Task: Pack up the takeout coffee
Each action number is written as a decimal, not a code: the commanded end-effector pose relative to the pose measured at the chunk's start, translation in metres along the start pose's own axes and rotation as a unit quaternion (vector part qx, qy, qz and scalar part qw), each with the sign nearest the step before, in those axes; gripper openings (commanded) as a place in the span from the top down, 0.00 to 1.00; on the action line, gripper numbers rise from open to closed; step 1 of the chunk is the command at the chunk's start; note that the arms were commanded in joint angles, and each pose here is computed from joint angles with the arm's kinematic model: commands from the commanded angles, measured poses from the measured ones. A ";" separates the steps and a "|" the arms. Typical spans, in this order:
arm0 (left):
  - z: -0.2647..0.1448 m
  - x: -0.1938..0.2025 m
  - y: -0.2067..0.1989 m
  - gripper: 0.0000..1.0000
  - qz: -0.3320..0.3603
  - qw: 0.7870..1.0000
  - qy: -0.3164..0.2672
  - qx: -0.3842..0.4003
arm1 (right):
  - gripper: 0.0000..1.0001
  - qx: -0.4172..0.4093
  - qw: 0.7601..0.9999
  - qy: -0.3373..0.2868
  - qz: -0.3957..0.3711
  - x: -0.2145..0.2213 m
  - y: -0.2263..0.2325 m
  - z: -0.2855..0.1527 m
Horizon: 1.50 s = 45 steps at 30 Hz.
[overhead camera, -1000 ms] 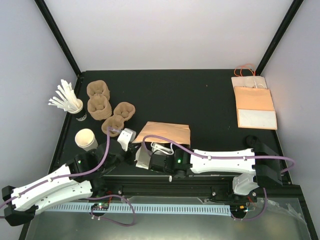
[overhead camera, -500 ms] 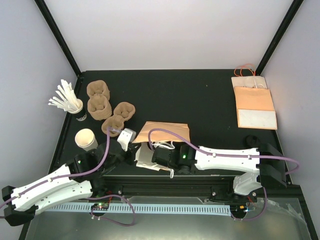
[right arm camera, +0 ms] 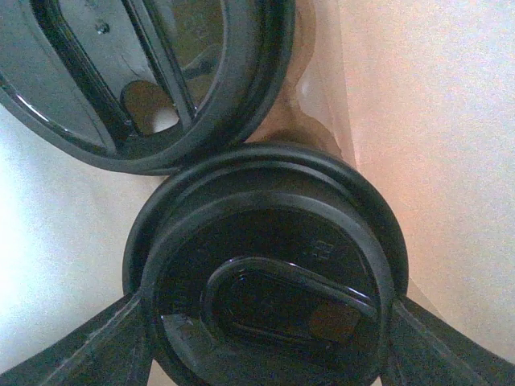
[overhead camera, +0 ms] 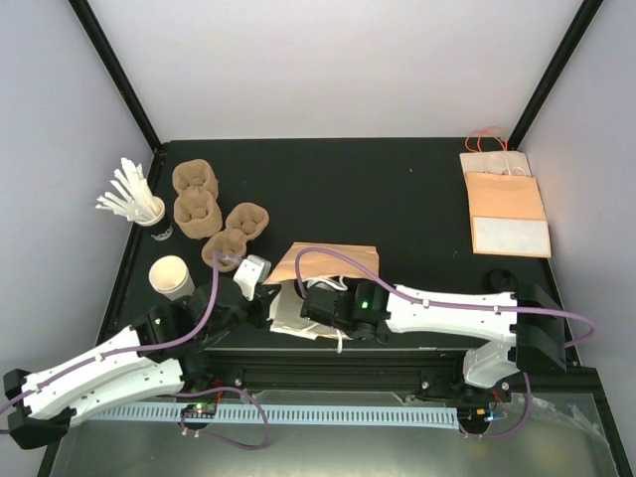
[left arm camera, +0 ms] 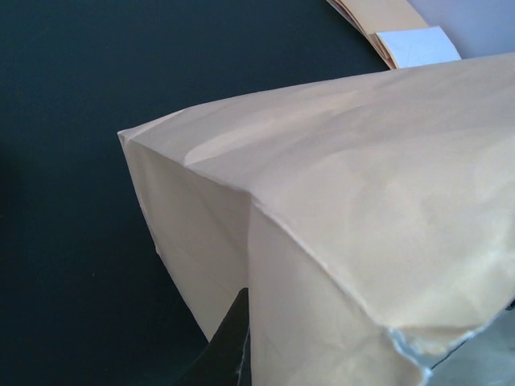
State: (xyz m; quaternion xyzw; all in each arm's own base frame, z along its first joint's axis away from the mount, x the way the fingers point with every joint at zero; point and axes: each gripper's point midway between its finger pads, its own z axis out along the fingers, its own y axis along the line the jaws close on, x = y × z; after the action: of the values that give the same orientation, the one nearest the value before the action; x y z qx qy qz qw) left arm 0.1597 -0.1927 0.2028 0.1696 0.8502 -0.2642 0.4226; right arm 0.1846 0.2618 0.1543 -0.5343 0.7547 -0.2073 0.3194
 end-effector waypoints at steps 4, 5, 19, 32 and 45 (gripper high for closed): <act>-0.006 -0.014 -0.011 0.98 -0.003 1.000 -0.010 0.020 | 0.99 0.066 0.998 0.020 0.011 0.002 -0.028 -0.009; -0.005 -0.014 -0.012 0.98 -0.003 1.000 -0.009 0.020 | 0.99 0.072 0.997 0.022 0.007 0.003 -0.029 -0.009; -0.002 -0.011 -0.013 0.98 -0.002 1.000 0.000 0.022 | 0.99 0.052 0.996 0.064 -0.032 0.023 0.003 0.014; -0.001 -0.008 -0.013 0.98 -0.010 1.000 0.006 0.021 | 0.99 0.020 0.999 0.041 -0.015 0.018 0.016 0.030; -0.017 -0.052 -0.032 0.98 -0.053 0.998 -0.002 0.029 | 0.99 -0.057 0.997 0.045 0.003 0.002 -0.008 0.022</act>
State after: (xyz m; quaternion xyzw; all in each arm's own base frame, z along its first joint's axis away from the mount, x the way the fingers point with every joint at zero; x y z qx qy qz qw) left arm 0.1653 -0.1992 0.2210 0.1525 0.8601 -0.2616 0.4106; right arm 0.2013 0.2623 0.1424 -0.5277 0.7636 -0.2224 0.2982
